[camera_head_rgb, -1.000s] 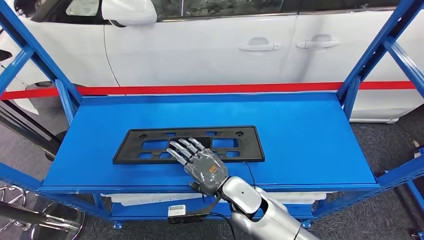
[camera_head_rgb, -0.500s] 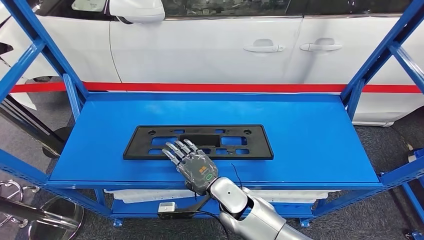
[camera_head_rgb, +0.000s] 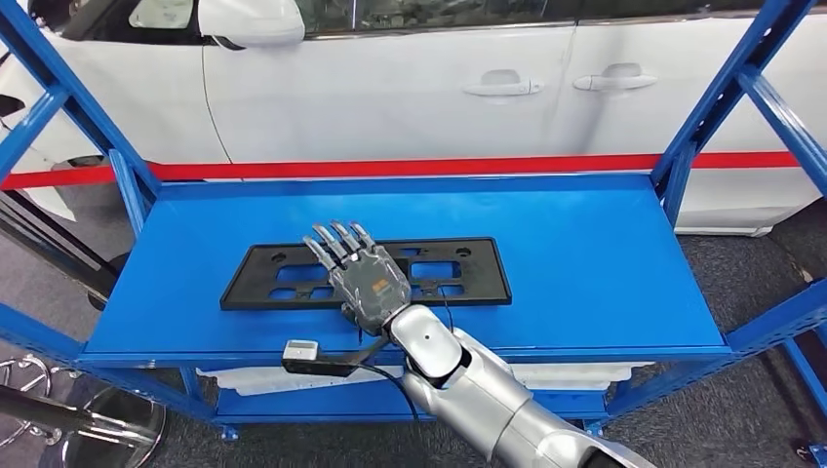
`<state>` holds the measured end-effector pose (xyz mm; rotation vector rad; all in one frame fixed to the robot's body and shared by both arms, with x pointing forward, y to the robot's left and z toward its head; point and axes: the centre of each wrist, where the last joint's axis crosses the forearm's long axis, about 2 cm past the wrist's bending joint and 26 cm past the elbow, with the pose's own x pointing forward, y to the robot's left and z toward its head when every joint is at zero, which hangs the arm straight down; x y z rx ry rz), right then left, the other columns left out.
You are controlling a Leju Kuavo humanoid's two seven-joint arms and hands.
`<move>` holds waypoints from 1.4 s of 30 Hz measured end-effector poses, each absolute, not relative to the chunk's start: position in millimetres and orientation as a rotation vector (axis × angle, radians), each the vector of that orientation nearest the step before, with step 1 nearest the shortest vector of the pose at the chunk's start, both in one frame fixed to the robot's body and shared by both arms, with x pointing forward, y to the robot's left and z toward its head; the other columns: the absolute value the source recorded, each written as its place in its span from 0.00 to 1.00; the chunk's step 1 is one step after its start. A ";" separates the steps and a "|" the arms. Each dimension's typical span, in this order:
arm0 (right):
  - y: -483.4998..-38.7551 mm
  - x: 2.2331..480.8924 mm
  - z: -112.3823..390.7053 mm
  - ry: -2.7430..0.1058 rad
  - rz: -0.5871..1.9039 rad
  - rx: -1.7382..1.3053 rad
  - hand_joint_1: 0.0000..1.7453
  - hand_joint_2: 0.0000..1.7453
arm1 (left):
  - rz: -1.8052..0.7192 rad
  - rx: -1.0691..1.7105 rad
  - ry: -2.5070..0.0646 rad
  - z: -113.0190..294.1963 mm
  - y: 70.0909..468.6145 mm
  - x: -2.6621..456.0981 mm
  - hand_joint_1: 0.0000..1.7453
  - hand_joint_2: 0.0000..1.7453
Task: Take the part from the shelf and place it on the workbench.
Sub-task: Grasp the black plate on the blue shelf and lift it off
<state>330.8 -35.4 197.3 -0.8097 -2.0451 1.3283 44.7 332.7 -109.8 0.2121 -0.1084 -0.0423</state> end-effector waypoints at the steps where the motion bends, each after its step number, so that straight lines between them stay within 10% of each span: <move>1: -34.2 333.0 197.2 -2.030 1.343 -0.827 0.00 1.00 | -0.047 0.212 -0.112 -109.7 333.1 45.3 0.00 0.00; 30: -35.3 359.4 169.7 -1.679 1.597 -1.008 0.00 1.00 | -0.093 0.213 -0.152 -108.9 336.2 49.8 0.00 0.00; 34: -35.4 358.8 165.0 -1.626 1.583 -1.023 0.69 1.00 | -0.102 0.215 -0.158 -108.9 337.1 49.1 0.00 0.00; 37: -36.0 360.5 163.2 -1.573 1.572 -1.020 1.00 1.00 | -0.110 0.218 -0.160 -108.7 338.2 49.7 0.00 0.00; 42: -43.7 368.4 161.4 -1.498 1.553 -1.009 1.00 1.00 | -0.117 0.223 -0.162 -108.4 340.7 50.5 0.00 0.00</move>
